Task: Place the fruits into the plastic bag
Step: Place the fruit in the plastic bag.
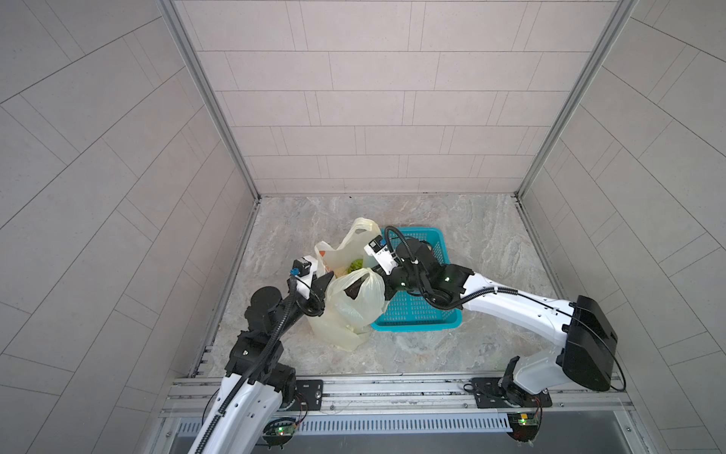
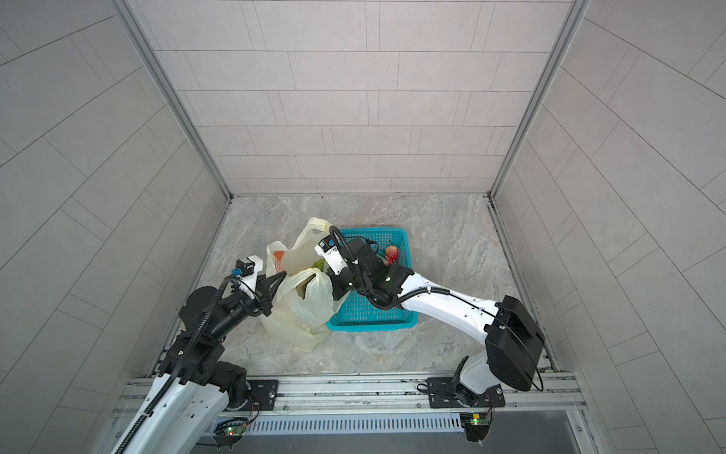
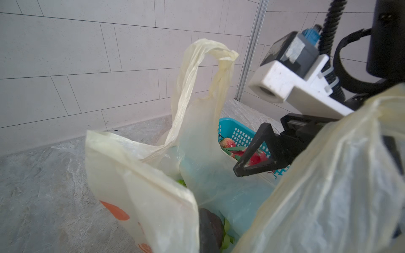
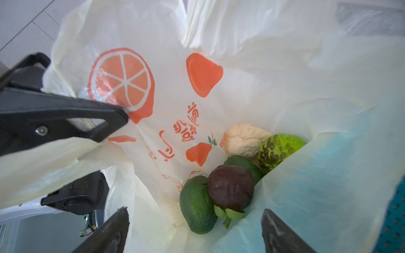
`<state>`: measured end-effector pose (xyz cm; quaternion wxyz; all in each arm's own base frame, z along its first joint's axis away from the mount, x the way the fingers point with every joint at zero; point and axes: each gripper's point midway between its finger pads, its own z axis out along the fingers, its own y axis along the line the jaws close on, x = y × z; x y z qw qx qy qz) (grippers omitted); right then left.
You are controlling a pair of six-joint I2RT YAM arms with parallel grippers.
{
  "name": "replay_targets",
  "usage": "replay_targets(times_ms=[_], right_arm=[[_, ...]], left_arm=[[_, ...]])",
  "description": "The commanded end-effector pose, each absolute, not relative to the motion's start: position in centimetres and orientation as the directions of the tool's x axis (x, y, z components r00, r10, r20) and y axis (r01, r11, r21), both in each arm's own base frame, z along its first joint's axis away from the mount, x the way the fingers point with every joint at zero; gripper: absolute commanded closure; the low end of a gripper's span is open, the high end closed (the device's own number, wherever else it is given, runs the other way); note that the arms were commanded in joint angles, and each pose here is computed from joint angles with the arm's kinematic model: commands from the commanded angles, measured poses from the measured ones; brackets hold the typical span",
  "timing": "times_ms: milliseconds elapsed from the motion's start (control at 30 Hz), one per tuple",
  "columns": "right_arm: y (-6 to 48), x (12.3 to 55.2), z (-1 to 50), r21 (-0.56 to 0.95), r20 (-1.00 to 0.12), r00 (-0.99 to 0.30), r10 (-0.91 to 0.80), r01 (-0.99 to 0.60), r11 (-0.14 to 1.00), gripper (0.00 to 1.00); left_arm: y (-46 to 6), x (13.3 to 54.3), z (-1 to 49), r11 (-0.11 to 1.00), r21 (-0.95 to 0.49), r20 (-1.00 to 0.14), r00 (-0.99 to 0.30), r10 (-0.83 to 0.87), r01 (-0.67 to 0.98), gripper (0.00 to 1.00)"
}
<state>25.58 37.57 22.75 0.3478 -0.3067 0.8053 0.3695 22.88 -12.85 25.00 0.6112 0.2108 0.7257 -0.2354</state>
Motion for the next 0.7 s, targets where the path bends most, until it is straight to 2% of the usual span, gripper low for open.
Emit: replay_targets(times_ms=[0,367,667], right_arm=[[37.7,25.5,21.8,0.386,-0.774,-0.581,-0.251,-0.748,0.540,0.10],[38.8,25.9,21.7,0.447,-0.757,-0.615,-0.219,-0.733,0.513,0.11],[32.9,27.5,23.4,0.473,-0.756,-0.643,-0.120,-0.664,0.579,0.11]], left_arm=[[-13.0,22.7,25.6,0.795,-0.065,-0.990,-0.137,0.023,0.604,1.00],[-12.7,22.4,25.5,0.800,-0.051,-0.990,-0.135,0.037,0.597,1.00],[-12.8,22.6,25.3,0.799,-0.048,-0.990,-0.133,0.041,0.599,1.00]])
